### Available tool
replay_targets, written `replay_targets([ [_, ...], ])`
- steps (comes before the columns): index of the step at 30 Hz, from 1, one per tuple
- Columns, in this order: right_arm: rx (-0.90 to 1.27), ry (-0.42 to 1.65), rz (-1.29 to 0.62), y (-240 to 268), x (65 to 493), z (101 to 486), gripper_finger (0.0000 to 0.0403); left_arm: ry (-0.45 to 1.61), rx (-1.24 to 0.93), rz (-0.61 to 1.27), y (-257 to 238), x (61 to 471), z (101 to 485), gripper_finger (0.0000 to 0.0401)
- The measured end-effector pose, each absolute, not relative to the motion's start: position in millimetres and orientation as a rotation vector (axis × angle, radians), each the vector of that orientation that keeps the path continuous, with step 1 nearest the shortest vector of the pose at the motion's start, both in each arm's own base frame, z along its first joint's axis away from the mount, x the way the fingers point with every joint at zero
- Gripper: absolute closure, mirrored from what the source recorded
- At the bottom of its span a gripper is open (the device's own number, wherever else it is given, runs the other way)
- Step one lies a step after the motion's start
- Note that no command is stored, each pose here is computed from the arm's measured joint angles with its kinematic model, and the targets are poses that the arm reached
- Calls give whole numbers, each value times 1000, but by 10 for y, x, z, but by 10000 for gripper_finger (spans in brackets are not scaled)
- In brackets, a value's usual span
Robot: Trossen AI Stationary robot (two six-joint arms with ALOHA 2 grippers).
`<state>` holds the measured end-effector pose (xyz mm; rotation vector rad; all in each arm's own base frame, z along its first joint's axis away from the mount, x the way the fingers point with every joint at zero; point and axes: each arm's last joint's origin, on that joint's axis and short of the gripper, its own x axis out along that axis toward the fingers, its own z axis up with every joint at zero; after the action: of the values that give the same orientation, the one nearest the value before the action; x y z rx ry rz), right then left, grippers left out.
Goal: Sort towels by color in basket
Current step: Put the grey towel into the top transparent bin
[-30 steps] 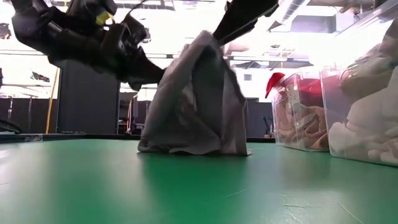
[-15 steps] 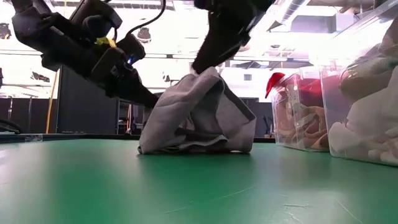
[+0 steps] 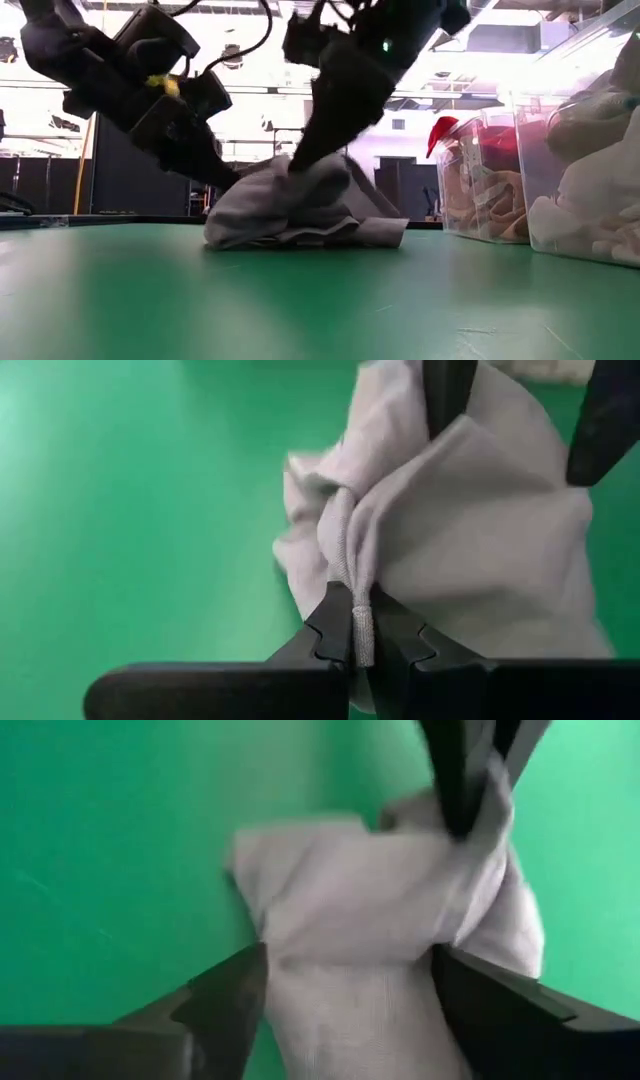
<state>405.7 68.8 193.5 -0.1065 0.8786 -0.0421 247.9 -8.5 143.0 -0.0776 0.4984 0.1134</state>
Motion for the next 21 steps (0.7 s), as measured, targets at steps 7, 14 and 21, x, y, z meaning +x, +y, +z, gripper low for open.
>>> replay_targets([
  [7,-122,962,-55,642,4133,1586,8,571,-98,65,-98,2544,1201,390],
  [14,-115,988,-57,571,4181,1413,16,617,-106,43,-114,2722,1073,390],
  [21,-34,1040,-49,506,4229,1182,17,617,-105,24,-121,2774,1089,390],
])
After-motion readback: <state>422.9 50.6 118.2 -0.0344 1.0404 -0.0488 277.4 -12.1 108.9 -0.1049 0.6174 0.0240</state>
